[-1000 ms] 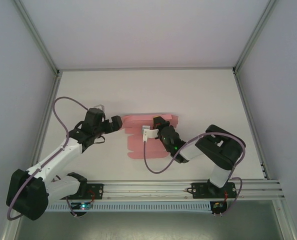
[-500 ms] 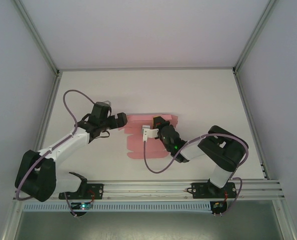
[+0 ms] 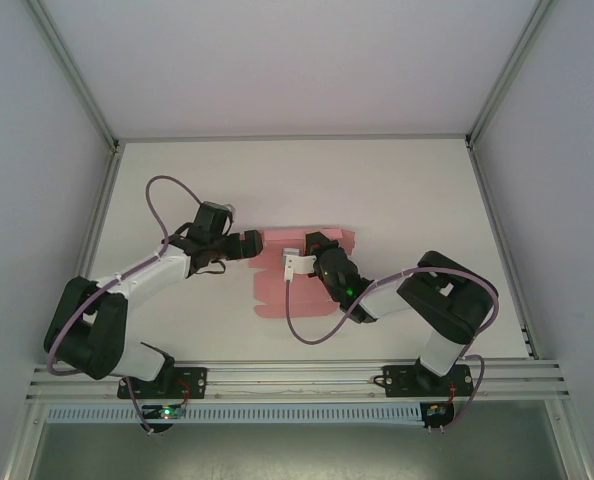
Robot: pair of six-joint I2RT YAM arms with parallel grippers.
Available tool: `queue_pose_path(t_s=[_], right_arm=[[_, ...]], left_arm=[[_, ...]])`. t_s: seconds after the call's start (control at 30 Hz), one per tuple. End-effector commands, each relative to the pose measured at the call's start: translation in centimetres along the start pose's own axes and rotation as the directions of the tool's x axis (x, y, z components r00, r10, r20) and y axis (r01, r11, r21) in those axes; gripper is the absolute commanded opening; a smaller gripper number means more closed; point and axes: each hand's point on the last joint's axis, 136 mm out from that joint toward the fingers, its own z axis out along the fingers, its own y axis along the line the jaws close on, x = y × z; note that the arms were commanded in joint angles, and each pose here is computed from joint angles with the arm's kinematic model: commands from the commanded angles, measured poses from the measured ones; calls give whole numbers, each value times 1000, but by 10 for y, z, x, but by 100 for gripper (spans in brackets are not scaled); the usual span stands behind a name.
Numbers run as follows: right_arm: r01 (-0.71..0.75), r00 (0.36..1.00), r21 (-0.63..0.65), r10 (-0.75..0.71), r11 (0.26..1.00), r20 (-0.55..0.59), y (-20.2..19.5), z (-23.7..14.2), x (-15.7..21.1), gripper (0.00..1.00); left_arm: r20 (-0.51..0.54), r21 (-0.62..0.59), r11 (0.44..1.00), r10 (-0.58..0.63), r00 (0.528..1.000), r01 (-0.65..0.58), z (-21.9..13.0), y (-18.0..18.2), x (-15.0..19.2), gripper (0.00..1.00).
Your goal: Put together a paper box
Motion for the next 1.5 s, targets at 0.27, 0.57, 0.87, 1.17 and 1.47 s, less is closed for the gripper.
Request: queue_pose_path(t_s=[0.27,0.57,0.87,1.17,1.47], right_arm=[[-75,996,-81,78,994,39,11,-5,-10,0],[-167,981,-108,176,980,80,9,-12,-16,0],[-245,960,-113,257,963,115,-3,-22,-17,0],[-253,967,-61,255,965,18,-12,-18,6,0],[-417,907,-84,421,905,29,-33,-25,18,0]], left_arm=[[103,110,994,11,995,-23,4,-32,-20,100],[270,285,952,-188,944,108,-13,-50,-39,100],[302,310,944,-213,929,116,-16,-50,-39,100],[321,175,983,-112,940,58,-43,-30,-25,100],[269,178,984,-72,960,23,-70,-21,10,100]])
